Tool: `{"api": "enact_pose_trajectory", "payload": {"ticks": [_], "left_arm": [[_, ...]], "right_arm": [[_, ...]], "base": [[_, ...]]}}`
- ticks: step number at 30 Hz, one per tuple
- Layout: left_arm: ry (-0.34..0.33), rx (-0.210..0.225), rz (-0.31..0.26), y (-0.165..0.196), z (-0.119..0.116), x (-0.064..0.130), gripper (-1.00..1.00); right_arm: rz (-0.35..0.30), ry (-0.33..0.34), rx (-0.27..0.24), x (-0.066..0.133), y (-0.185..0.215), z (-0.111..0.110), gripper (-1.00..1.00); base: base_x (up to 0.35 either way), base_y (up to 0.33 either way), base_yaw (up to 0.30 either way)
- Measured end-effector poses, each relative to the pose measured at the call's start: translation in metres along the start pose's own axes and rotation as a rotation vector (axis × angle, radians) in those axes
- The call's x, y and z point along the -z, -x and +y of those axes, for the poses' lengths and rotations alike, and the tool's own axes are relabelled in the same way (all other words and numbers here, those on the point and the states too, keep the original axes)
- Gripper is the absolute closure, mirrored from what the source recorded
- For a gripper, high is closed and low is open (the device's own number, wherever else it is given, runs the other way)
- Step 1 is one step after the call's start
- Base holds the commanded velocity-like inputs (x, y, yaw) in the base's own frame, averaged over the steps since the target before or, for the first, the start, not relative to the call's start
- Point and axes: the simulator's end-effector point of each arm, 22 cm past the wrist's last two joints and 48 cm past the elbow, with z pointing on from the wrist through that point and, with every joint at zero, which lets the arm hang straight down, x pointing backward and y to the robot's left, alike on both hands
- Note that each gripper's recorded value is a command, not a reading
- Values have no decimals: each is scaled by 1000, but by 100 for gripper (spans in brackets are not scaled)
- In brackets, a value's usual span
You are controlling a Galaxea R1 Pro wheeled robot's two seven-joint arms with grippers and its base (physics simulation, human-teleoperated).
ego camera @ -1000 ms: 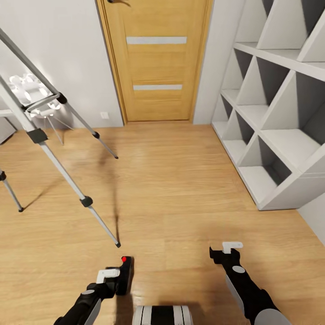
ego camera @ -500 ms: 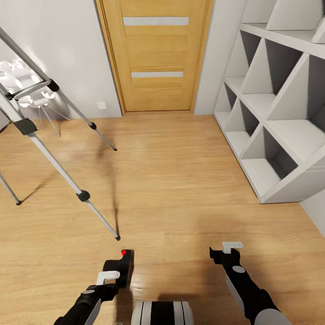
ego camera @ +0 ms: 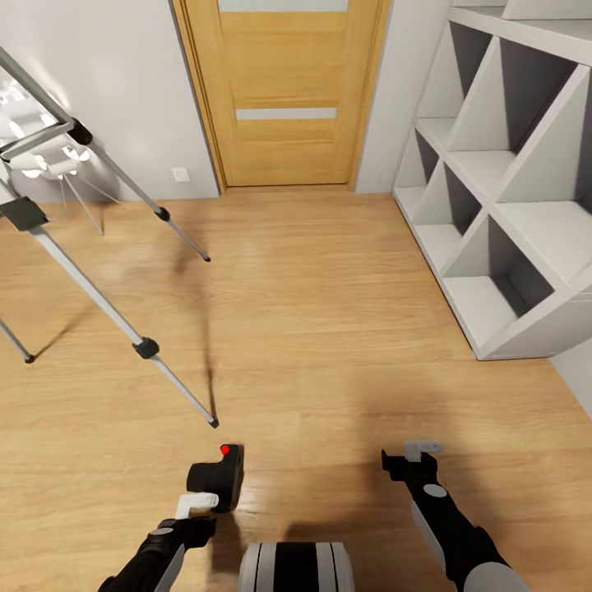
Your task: Attach the digital camera to the camera tripod in the bedroom.
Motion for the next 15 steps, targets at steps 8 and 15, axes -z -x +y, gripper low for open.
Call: {"api": "enact_pose_trajectory", "payload": {"ticks": [8,15], "left_arm": [[5,-1,-9,3,0,1,-100],[6,-1,-9,3,0,-1,-100]], "right_arm": [[0,3,0,0,0,1,-100],[8,5,2,-2,-5,2,-100]], "base": [[0,0,0],[0,0,0]]}}
